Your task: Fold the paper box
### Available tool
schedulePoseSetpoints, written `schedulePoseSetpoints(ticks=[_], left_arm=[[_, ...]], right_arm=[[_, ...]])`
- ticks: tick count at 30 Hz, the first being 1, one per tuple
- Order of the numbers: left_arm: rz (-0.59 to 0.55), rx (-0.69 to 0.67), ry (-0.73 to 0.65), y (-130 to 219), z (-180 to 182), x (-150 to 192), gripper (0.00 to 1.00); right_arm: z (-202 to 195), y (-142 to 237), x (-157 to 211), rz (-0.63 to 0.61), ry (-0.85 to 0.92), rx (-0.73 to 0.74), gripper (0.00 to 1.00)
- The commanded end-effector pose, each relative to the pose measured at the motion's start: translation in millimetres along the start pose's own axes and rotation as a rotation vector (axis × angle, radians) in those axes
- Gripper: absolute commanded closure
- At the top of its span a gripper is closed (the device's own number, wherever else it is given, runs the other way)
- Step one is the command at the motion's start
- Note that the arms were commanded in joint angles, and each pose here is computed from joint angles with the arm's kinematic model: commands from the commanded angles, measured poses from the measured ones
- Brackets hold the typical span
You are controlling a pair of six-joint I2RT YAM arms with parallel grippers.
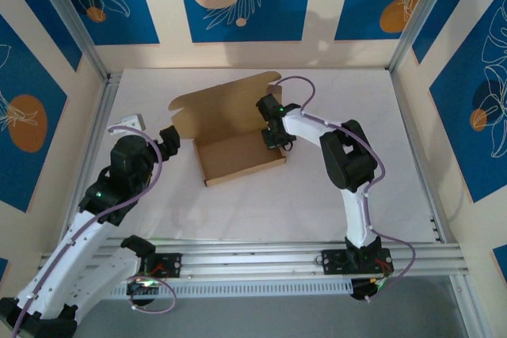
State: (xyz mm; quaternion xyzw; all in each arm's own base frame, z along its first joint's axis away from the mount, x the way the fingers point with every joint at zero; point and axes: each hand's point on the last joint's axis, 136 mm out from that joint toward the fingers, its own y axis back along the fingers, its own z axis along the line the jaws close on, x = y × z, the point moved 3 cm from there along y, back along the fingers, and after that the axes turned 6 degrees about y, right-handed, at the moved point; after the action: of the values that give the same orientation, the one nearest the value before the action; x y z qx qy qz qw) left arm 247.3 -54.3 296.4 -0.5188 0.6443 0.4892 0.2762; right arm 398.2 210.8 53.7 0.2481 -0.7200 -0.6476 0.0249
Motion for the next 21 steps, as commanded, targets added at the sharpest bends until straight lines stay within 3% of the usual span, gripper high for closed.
schedulePoseSetpoints(ticks=[1, 5, 13, 16, 21], left_arm=[[-0.016, 0.014, 0.022, 5.9, -3.4, -7.1, 0.0], [-0.013, 0.014, 0.024, 5.0, -3.8, -6.3, 0.0], [-0.002, 0.011, 0.02, 2.0, -3.8, -2.8, 0.0], [0.002, 0.016, 0.008, 1.1, -5.3, -2.5, 0.0], [0.043, 0.027, -0.015, -2.8, -8.1, 5.0, 0.0]], right_arm=[[-16.8, -0.1, 6.2, 0.035, 0.058, 0.211, 0.99], [-21.3, 1.0, 6.5, 0.034, 0.087, 0.326, 0.99], [-15.7, -4.3, 13.3, 0.08, 0.11, 0.347, 0.93], [-11.4, -1.4, 19.4, 0.095, 0.069, 0.286, 0.83], [-14.6, 17.8, 37.6, 0.066, -0.149, 0.114, 0.7]])
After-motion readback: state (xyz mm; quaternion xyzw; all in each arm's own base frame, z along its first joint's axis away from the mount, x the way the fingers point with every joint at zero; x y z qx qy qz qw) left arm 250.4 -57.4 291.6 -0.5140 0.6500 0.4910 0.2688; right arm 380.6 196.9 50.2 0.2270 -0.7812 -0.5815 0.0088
